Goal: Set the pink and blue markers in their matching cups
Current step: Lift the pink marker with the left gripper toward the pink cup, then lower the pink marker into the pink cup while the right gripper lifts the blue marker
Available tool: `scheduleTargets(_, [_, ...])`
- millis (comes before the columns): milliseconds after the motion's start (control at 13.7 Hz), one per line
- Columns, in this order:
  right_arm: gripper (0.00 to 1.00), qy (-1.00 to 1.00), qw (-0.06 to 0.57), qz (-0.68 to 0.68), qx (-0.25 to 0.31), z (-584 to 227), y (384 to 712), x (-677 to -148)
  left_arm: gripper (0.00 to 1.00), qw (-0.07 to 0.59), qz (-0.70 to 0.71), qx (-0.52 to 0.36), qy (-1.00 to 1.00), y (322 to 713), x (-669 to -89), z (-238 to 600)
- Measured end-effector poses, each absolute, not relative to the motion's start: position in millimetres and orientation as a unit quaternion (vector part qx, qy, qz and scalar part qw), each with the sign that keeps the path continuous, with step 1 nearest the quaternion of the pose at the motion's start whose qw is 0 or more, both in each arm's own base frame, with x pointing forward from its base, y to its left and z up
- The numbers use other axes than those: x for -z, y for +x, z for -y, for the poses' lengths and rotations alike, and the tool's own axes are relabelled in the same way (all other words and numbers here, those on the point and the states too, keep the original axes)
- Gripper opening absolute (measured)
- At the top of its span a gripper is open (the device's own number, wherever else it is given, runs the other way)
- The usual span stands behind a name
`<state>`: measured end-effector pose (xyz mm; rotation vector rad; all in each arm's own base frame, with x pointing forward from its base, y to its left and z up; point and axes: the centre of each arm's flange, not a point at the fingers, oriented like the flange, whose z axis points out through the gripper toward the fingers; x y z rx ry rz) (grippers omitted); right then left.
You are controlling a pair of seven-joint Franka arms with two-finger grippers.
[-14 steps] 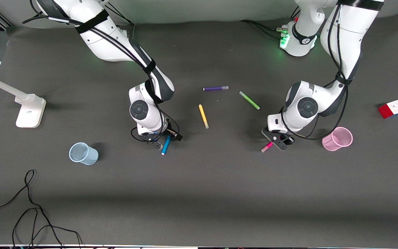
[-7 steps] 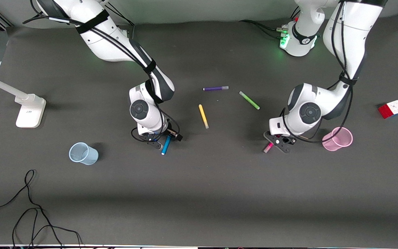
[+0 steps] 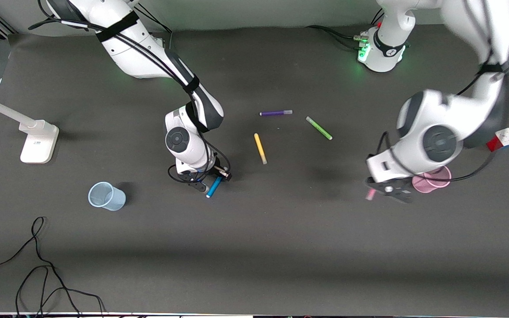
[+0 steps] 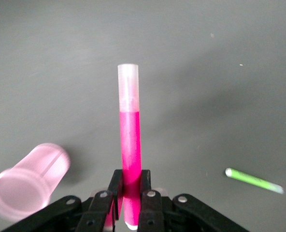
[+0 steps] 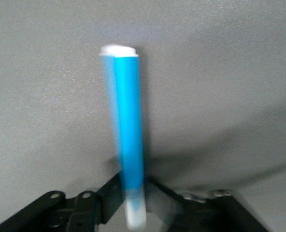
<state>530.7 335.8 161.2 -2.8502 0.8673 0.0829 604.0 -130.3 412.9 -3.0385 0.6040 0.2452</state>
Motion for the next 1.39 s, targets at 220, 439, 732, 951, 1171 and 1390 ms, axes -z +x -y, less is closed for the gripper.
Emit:
scheduleTargets(220, [0.10,-0.953,0.081,-0.291,-0.026,-334.4,533.3,-164.9,0.18,0.023,-0.132,-0.077,-0.988,600.5,-497.2,60.2])
scheduleTargets(439, [0.10,-0.951,0.065,-0.301,-0.042,-319.6,550.5,-188.2,0.18,0.024,-0.073,-0.079,-0.994,587.2,-535.9,-7.4])
scheduleTargets(732, [0.10,-0.951,0.053,-0.296,-0.066,-300.7,585.1,-270.2,0.18,0.018,-0.040,-0.119,-0.992,575.2,-532.8,-44.8])
scheduleTargets(951, [0.10,-0.953,0.047,-0.291,-0.066,-292.8,595.0,-296.4,0.18,0.011,-0.030,-0.162,-0.986,570.9,-515.5,-54.9])
scheduleTargets(1171, [0.23,-0.953,0.043,-0.293,-0.067,-288.6,596.7,-292.8,0.18,0.000,-0.025,-0.221,-0.975,571.3,-481.6,-61.2])
scheduleTargets(1390, [0.54,-0.951,0.041,-0.299,-0.067,-280.6,600.4,-290.4,0.18,-0.007,-0.020,-0.270,-0.963,576.6,-438.5,-70.9])
